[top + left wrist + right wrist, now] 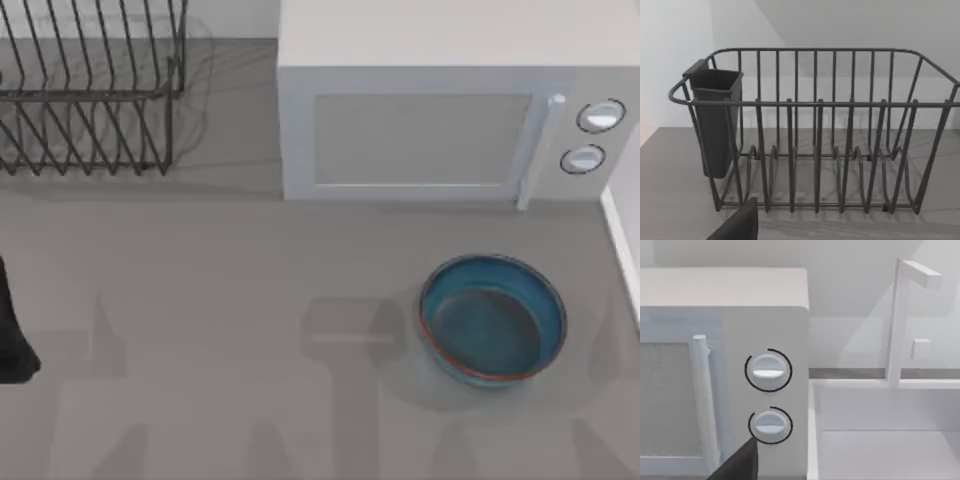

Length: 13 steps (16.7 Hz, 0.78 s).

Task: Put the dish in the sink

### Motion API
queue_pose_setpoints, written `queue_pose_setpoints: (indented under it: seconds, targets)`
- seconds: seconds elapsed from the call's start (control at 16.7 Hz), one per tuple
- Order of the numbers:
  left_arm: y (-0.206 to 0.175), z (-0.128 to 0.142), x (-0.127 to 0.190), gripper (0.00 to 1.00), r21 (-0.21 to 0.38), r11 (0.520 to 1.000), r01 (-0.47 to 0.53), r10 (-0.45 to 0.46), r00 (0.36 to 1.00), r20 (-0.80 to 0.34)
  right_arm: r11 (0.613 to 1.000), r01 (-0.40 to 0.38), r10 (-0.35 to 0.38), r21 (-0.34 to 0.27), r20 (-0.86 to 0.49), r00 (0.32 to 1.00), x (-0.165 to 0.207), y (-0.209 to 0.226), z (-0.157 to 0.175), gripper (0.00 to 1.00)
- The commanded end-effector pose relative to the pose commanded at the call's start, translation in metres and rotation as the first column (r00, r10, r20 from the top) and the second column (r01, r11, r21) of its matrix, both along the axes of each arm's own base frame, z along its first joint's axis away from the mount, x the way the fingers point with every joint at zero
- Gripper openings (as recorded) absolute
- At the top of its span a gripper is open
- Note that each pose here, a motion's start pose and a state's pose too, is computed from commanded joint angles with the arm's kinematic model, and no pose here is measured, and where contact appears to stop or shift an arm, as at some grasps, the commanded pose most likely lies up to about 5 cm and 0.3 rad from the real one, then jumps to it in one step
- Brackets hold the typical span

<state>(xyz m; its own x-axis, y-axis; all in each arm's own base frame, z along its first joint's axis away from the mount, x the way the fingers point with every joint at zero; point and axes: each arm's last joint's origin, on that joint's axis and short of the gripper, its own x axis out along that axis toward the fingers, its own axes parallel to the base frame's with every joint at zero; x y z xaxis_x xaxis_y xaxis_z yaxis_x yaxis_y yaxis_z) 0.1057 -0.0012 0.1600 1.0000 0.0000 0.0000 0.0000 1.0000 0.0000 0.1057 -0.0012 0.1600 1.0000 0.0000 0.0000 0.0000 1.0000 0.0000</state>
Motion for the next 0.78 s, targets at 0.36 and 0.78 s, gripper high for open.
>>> queue_pose_setpoints:
  seconds: [0.36,0.78]
  targets:
    - [0.0,0.0,0.0,1.0,0.0,1.0,0.0,0.0,1.0,0.0,0.999,-0.026,0.028,0.027,-0.09,0.996,0.001,0.003,0.019,1.0]
    - [0.0,0.0,0.0,1.0,0.0,1.0,0.0,0.0,1.0,0.0,0.992,-0.055,0.11,0.113,-0.566,0.817,0.046,0.022,0.081,1.0]
